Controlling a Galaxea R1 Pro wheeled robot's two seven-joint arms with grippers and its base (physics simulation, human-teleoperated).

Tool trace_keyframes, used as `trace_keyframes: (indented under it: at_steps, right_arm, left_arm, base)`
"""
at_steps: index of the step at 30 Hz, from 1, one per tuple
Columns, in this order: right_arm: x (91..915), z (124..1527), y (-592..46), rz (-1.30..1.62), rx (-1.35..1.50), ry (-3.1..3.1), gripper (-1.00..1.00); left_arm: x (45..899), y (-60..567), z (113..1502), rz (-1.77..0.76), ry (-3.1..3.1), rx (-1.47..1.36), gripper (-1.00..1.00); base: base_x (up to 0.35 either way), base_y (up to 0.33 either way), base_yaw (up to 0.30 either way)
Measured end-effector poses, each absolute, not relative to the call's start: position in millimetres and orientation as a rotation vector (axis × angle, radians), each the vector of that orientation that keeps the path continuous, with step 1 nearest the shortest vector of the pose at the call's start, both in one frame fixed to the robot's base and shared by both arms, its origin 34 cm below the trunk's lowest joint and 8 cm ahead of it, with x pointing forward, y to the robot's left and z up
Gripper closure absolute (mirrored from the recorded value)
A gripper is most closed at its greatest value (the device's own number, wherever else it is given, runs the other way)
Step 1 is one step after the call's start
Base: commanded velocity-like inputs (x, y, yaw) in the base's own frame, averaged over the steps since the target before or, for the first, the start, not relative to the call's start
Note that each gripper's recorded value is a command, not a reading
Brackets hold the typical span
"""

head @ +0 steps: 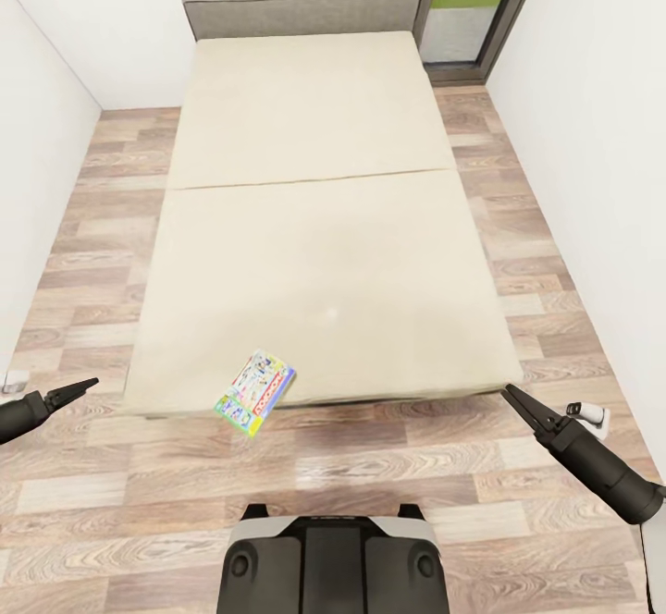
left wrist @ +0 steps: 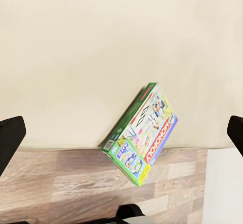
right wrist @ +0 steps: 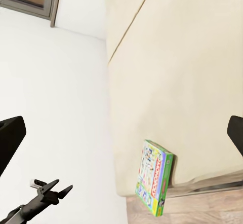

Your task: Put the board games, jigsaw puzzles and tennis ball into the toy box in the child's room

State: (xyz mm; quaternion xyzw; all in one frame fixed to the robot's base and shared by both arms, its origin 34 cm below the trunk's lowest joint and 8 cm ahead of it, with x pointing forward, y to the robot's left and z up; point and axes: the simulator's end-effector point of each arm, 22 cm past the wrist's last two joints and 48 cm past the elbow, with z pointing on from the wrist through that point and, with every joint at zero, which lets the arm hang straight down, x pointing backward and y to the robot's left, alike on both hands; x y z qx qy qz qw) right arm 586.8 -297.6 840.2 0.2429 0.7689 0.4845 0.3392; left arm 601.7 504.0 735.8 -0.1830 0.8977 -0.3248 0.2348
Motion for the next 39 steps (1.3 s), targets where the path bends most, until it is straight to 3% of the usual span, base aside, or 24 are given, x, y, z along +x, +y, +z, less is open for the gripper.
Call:
trace_keyframes:
  at_steps: [39]
  right_arm:
    - [596,866,-297,1.251,0.594,1.970,-1.00]
  left_arm:
    - [617,499,765,-0.903,2.405,-0.470,-1.00]
  base:
    - [0.000,0.000,0.000]
